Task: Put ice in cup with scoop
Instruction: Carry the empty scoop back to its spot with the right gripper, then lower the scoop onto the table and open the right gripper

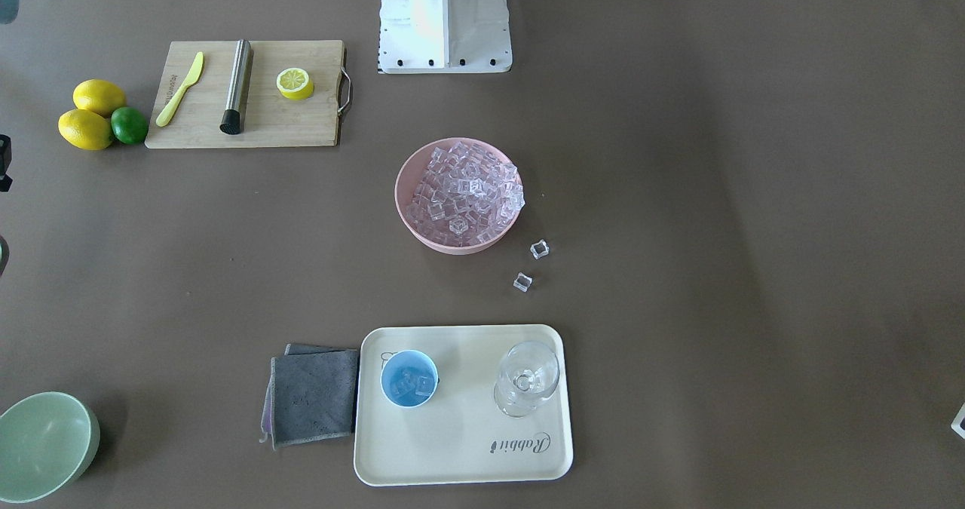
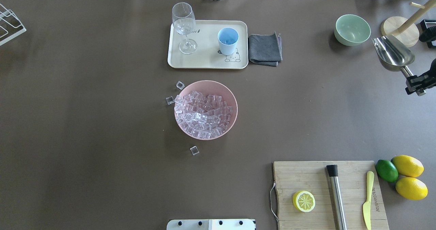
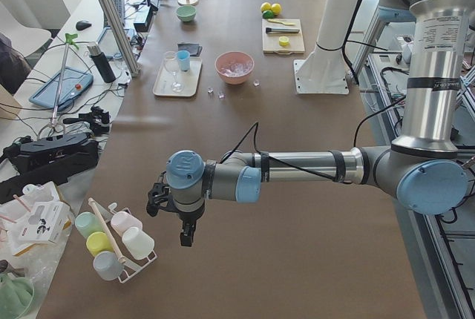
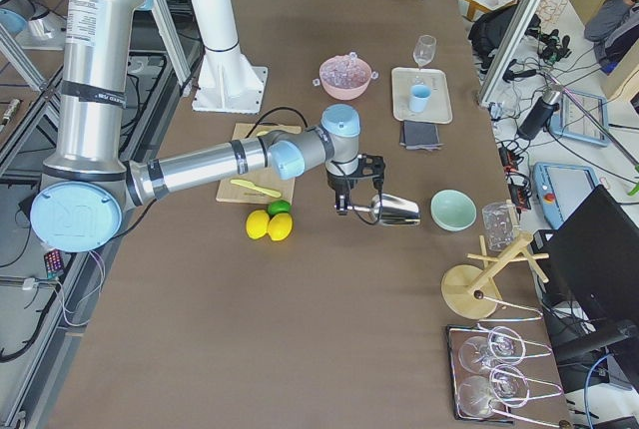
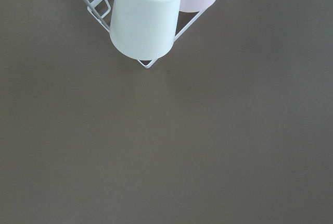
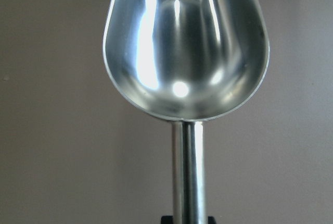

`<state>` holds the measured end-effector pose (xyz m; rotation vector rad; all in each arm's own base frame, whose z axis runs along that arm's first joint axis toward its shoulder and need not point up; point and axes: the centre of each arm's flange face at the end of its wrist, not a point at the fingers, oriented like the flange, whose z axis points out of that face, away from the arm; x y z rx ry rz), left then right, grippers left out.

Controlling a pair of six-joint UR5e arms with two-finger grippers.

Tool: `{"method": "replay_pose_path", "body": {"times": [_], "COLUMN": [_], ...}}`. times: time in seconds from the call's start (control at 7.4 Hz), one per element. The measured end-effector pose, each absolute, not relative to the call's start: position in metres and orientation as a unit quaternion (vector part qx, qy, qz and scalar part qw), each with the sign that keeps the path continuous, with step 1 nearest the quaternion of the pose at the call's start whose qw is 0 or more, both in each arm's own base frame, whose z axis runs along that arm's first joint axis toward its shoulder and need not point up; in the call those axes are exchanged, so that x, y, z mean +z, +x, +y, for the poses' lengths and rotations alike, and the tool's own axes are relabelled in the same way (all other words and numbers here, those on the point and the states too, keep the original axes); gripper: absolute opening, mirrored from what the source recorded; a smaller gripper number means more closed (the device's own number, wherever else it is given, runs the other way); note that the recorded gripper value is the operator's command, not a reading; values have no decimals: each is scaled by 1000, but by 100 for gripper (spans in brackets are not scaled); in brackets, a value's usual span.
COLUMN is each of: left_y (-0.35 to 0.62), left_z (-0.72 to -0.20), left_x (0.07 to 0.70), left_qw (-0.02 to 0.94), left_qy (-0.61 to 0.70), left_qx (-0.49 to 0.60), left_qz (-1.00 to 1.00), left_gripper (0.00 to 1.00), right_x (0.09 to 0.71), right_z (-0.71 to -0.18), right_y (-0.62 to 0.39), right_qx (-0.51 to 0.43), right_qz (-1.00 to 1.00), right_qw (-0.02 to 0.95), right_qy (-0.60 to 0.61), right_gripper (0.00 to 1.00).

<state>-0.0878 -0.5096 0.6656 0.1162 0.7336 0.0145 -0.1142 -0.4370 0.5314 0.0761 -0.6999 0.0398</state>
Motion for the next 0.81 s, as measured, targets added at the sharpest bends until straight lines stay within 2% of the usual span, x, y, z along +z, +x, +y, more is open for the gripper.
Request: {"method": "replay_pose_path", "body": {"times": [0.27, 0.81], "left_y": [-87, -85], "left_z": [-510, -511], "left_x": [665, 665], "left_qw": [932, 932], "left_qy": [57, 57], "left_qx": [8, 10], "left_qz": [359, 359], "left_gripper": [99, 99], "right_x": [582, 605], "right_z": [-433, -425], "right_y": [-116, -139], "right_qx": [37, 14], "right_qz": [-364, -380], "right_qw": [930, 925], "right_qy": [38, 15], "right_gripper": [0, 0]}}
